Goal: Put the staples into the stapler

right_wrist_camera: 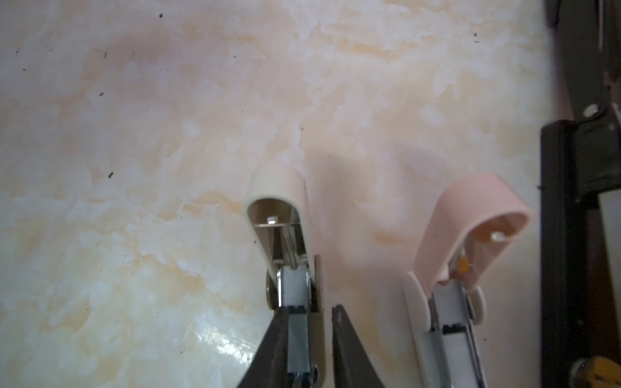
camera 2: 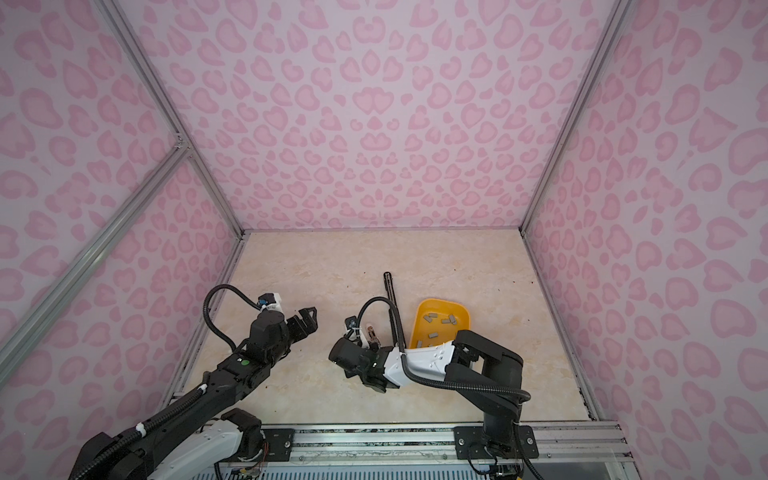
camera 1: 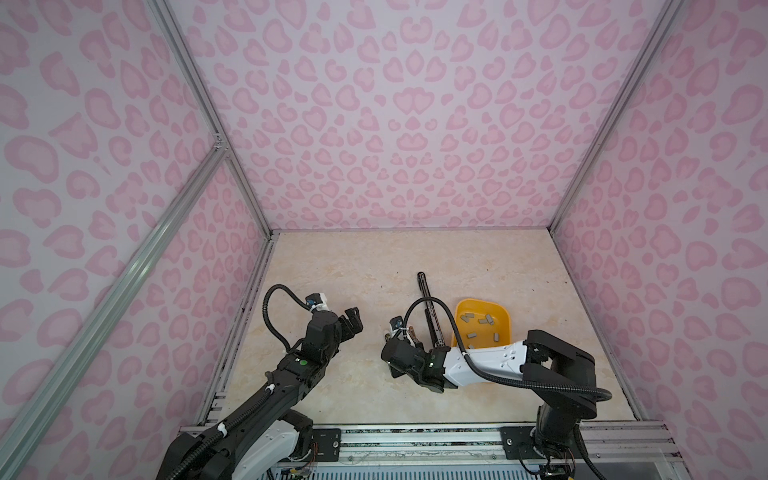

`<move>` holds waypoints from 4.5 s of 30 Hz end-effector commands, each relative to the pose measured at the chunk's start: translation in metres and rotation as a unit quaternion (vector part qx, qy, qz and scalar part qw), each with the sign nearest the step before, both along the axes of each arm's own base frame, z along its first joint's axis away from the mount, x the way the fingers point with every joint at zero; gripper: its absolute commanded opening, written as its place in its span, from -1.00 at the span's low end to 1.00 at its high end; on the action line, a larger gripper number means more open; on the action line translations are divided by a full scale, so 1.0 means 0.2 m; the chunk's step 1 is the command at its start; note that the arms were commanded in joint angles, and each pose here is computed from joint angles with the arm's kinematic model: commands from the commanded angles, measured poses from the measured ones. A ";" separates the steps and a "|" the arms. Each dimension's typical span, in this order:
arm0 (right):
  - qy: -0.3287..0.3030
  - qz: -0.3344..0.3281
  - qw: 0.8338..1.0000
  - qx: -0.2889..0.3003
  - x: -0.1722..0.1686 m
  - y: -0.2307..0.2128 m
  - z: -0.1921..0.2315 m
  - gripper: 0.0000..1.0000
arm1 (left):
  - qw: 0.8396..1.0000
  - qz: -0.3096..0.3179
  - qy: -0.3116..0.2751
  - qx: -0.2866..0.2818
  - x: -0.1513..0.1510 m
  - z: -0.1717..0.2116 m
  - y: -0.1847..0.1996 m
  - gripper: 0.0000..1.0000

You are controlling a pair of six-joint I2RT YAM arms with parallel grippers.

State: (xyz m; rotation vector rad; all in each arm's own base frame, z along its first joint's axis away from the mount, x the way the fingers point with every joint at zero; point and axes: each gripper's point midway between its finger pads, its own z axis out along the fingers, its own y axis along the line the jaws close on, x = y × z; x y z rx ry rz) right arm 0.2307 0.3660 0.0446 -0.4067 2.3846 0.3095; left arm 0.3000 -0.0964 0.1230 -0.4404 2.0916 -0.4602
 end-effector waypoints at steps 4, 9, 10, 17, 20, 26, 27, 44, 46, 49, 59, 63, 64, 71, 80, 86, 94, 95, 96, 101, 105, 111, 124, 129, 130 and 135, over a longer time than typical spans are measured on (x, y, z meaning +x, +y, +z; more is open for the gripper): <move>0.003 -0.001 1.000 -0.013 0.03 0.00 -0.02 -0.52 | 1.000 0.001 -0.010 -0.006 0.02 0.04 -0.01 0.94; 0.011 -0.003 1.000 -0.020 0.03 -0.01 -0.05 -0.54 | 1.000 0.000 -0.010 -0.007 0.02 0.04 -0.01 0.94; 0.013 -0.004 1.000 -0.021 0.02 -0.01 -0.06 -0.55 | 1.000 0.000 -0.011 -0.006 0.02 0.04 -0.01 0.94; 0.015 -0.004 1.000 -0.020 -0.02 -0.03 -0.08 -0.64 | 1.000 0.002 -0.015 -0.006 0.02 0.05 0.00 0.94; 0.015 -0.001 1.000 -0.023 -0.03 -0.02 -0.09 -0.67 | 1.000 0.000 -0.014 -0.008 0.02 0.05 -0.01 0.94; -0.008 0.001 1.000 -0.020 0.00 -0.01 0.01 -0.66 | 1.000 0.000 -0.014 -0.006 0.02 0.05 -0.01 0.94; -0.020 -0.001 1.000 -0.020 0.00 -0.02 0.04 -0.64 | 1.000 -0.002 -0.013 -0.006 0.01 0.06 -0.01 0.94; -0.167 0.015 0.975 0.143 -0.11 -0.17 0.49 0.06 | 0.998 0.015 0.051 -0.017 -0.04 0.04 0.01 0.94; -0.161 0.049 0.978 0.123 -0.13 -0.13 0.44 0.05 | 0.999 0.030 0.024 0.007 -0.03 0.04 0.06 0.94; -0.147 0.074 0.982 0.092 -0.15 -0.09 0.34 0.03 | 0.998 -0.009 0.027 0.061 -0.02 0.06 0.04 0.94; -0.107 0.111 0.985 0.075 -0.21 -0.06 0.08 0.31 | 0.991 -0.119 0.015 0.059 0.07 0.08 -0.17 0.94; -0.082 0.132 0.985 0.075 -0.20 -0.02 0.01 0.31 | 0.990 -0.131 0.018 0.053 0.08 0.08 -0.20 0.94; -0.079 0.136 0.984 0.078 -0.21 -0.01 0.00 0.31 | 0.989 -0.134 0.017 0.051 0.08 0.08 -0.21 0.94; -0.062 0.134 0.987 0.056 -0.19 0.01 -0.10 0.20 | 0.989 -0.138 0.014 0.044 0.08 0.08 -0.22 0.94; -0.045 0.136 0.990 0.019 -0.20 -0.03 -0.23 -0.23 | 0.989 -0.144 0.007 0.027 0.05 0.10 -0.23 0.93; -0.044 0.130 0.991 0.005 -0.21 -0.07 -0.25 -0.44 | 0.989 -0.144 0.002 0.026 0.04 0.10 -0.23 0.93; -0.043 0.159 0.986 0.005 -0.24 -0.02 -0.26 -0.52 | 0.991 -0.131 0.019 -0.022 0.04 -0.02 -0.16 0.96; -0.043 0.162 0.986 0.005 -0.24 -0.02 -0.26 -0.52 | 0.991 -0.129 0.025 -0.029 0.04 -0.05 -0.15 1.00; -0.043 0.163 0.986 0.006 -0.24 -0.02 -0.26 -0.53 | 0.991 -0.128 0.034 -0.032 0.04 -0.08 -0.14 0.93; -0.040 0.171 0.984 0.021 -0.24 0.01 -0.25 -0.54 | 0.988 -0.145 0.049 -0.035 0.03 -0.18 -0.16 0.47; -0.038 0.177 0.983 0.032 -0.24 0.05 -0.25 -0.55 | 0.984 -0.165 0.054 -0.039 0.01 -0.22 -0.19 0.44; -0.038 0.179 0.982 0.044 -0.23 0.07 -0.25 -0.55 | 0.981 -0.179 0.063 -0.043 -0.02 -0.28 -0.23 0.42; -0.033 0.156 0.985 0.071 -0.16 0.09 -0.24 -0.56 | 0.974 -0.212 0.077 -0.034 -0.17 -0.35 -0.34 0.16; -0.032 0.157 0.984 0.081 -0.15 0.10 -0.23 -0.52 | 0.971 -0.222 0.081 -0.025 -0.23 -0.38 -0.36 0.15; -0.032 0.158 0.984 0.081 -0.15 0.11 -0.23 -0.49 | 0.971 -0.224 0.082 -0.023 -0.24 -0.38 -0.37 0.15; -0.039 0.157 0.983 0.086 -0.15 0.11 -0.19 -0.27 | 0.973 -0.216 0.081 -0.011 -0.26 -0.40 -0.36 0.15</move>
